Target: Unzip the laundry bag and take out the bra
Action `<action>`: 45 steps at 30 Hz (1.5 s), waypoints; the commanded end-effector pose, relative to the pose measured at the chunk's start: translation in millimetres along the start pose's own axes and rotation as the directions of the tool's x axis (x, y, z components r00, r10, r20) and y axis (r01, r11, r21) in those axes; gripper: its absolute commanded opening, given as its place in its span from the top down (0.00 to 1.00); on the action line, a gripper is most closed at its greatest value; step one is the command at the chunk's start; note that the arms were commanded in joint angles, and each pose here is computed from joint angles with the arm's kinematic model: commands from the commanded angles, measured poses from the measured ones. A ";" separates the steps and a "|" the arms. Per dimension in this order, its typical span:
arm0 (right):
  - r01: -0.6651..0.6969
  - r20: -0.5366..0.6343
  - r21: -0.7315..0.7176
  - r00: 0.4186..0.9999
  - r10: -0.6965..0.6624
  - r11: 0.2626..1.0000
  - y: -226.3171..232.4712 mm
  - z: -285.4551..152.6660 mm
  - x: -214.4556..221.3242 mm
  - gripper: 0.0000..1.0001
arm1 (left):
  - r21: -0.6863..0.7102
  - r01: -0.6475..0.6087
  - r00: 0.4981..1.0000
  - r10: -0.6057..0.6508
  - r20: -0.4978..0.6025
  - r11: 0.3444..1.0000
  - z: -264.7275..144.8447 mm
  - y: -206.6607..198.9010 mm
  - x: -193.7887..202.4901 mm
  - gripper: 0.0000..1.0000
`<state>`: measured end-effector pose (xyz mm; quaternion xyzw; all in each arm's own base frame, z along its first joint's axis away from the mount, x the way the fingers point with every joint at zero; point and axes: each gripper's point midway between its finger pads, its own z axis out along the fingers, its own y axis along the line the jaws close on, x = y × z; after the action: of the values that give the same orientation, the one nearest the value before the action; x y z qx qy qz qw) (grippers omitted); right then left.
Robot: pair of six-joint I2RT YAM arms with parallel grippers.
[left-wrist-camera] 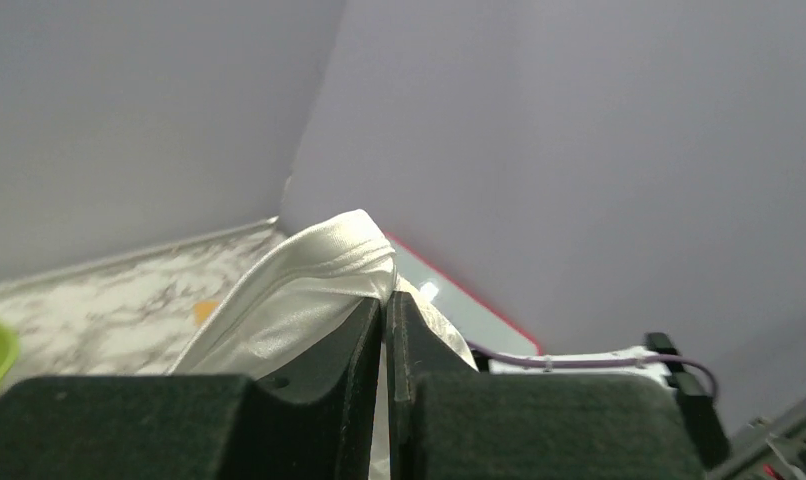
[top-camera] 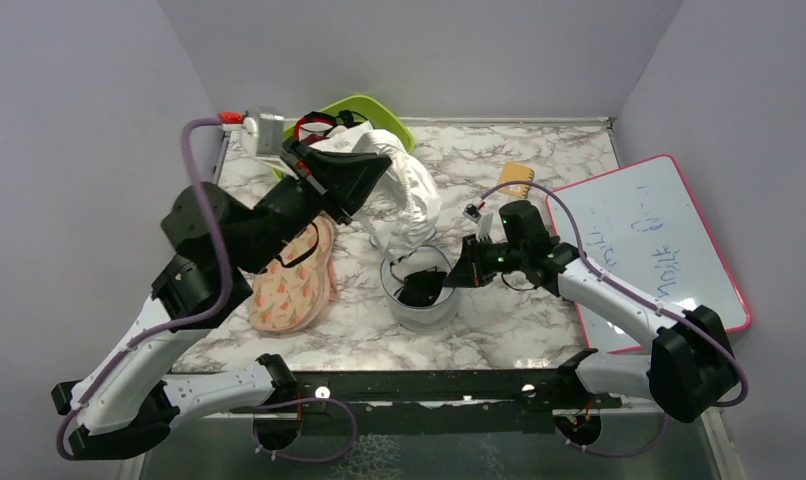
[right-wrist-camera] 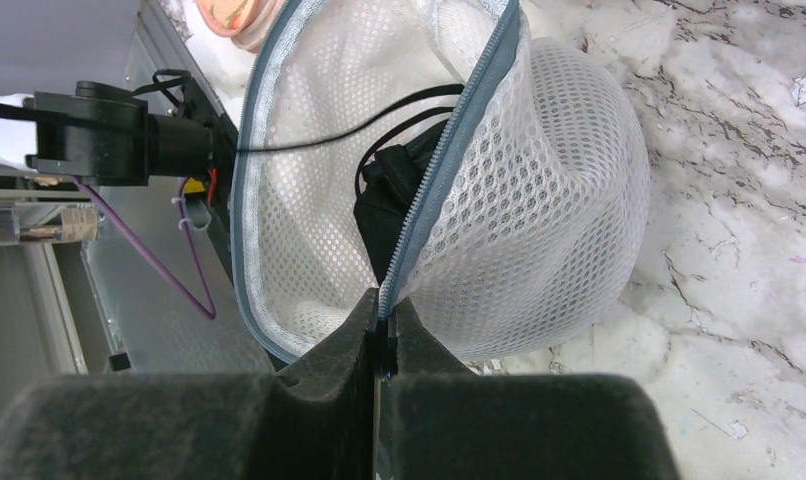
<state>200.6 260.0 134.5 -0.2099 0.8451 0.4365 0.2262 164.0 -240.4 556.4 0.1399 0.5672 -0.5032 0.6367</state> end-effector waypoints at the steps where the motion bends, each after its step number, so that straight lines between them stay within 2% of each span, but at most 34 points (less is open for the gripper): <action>1: 0.027 0.040 -0.020 0.999 -0.026 0.999 8.9 -2.4 -11.8 0.99 | -0.364 0.000 0.992 -0.045 -0.115 0.931 5.0 86.0 73.9 1.00; 4: 0.028 0.040 -0.012 0.999 -0.028 1.000 8.3 -4.1 -10.3 0.99 | -0.319 0.009 0.995 -0.041 -0.094 0.948 11.9 75.7 63.6 1.00; 9: 0.026 0.032 -0.003 0.999 -0.025 1.000 5.8 -4.0 -7.6 0.99 | -0.156 0.022 1.000 -0.020 0.013 0.987 23.2 33.5 11.4 1.00; 14: 0.028 0.034 -0.007 0.999 -0.027 1.000 6.4 -3.7 -8.1 0.99 | -0.086 0.024 0.995 -0.015 0.101 0.996 15.7 13.0 -23.6 1.00; 19: 0.033 0.029 -0.002 0.999 -0.033 0.999 5.3 -3.9 -7.2 0.99 | -0.199 0.049 0.995 -0.030 0.099 0.979 4.3 40.7 -3.7 1.00; 26: 0.025 0.031 -0.012 0.999 -0.025 1.000 6.1 -2.2 -7.4 0.99 | -0.232 0.061 0.997 -0.048 0.063 0.971 14.3 49.7 12.0 1.00; 35: 0.029 0.036 -0.008 0.999 -0.029 1.000 7.0 -4.3 -7.8 0.99 | -0.199 0.032 0.995 -0.013 0.094 0.979 23.0 39.0 -8.5 1.00; 38: 0.028 0.033 -0.006 0.999 -0.028 1.000 6.2 -3.9 -7.6 0.99 | -0.233 0.007 0.998 0.008 0.064 0.972 23.7 46.8 -0.8 1.00; 42: 0.030 0.032 -0.003 0.999 -0.030 1.000 5.5 -3.9 -6.9 0.99 | -0.322 -0.058 0.998 0.042 -0.056 0.945 28.6 69.3 28.3 1.00; 45: 0.027 0.029 -0.002 0.999 -0.027 1.000 4.4 -3.4 -4.8 0.99 | -0.375 -0.115 0.991 0.081 -0.105 0.920 27.5 84.3 39.2 1.00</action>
<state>200.3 260.0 136.9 -0.2079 0.8443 0.4382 0.2279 223.7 -246.0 526.1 0.0585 0.6329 -0.4155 0.6507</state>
